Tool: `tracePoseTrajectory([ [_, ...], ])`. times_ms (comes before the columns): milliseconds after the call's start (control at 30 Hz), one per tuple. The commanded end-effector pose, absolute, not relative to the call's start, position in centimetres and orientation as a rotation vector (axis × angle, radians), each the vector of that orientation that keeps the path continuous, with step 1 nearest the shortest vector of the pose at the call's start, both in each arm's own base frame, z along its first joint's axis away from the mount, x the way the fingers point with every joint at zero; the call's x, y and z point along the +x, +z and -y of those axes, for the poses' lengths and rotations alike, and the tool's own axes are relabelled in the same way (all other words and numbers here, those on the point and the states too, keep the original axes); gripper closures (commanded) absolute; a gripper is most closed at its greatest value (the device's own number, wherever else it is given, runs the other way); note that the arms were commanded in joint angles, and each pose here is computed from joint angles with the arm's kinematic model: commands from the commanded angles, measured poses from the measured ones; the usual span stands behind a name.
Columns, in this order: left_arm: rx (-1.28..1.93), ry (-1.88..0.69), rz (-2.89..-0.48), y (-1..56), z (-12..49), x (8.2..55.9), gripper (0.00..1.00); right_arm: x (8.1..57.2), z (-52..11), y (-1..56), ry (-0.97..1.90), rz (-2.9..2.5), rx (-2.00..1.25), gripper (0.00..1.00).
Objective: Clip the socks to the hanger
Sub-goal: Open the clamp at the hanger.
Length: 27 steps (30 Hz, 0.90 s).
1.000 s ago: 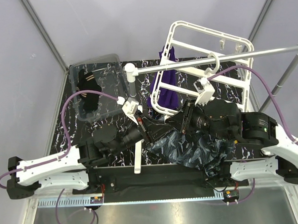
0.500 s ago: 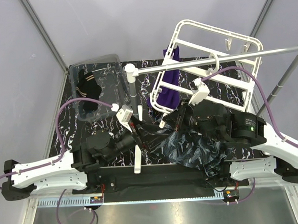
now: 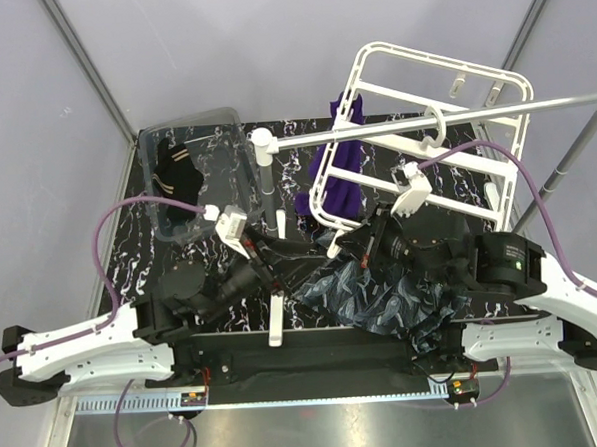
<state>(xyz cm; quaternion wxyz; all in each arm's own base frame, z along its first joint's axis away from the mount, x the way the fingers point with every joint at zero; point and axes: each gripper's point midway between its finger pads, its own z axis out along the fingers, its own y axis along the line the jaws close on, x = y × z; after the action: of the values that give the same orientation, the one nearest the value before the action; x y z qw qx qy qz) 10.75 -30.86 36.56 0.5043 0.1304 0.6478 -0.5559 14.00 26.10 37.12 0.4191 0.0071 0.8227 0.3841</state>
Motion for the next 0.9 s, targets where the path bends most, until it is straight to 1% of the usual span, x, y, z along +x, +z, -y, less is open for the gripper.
tracePoseTrajectory([
  [0,0.182,-1.384,-1.498,39.0,29.1,11.5,0.36,14.2,-25.1,38.6,1.019,-2.006,0.086,1.00],
  [100,0.167,-1.434,-1.500,39.3,29.3,11.4,0.35,13.7,-24.8,39.3,1.078,-1.982,0.086,1.00],
  [433,0.173,-1.685,-1.466,41.1,32.3,10.3,0.39,12.3,-24.3,41.0,1.201,-1.939,0.054,1.00],
  [667,0.198,-1.813,-1.390,42.1,33.2,9.5,0.49,12.2,-24.0,40.8,1.204,-1.934,0.060,1.00],
  [700,0.223,-1.827,-1.399,41.9,33.6,9.2,0.51,12.3,-24.0,40.8,1.203,-1.933,0.061,1.00],
  [867,0.271,-1.888,-1.402,41.9,34.5,8.3,0.57,12.3,-23.6,41.0,1.206,-1.923,0.068,1.00],
])
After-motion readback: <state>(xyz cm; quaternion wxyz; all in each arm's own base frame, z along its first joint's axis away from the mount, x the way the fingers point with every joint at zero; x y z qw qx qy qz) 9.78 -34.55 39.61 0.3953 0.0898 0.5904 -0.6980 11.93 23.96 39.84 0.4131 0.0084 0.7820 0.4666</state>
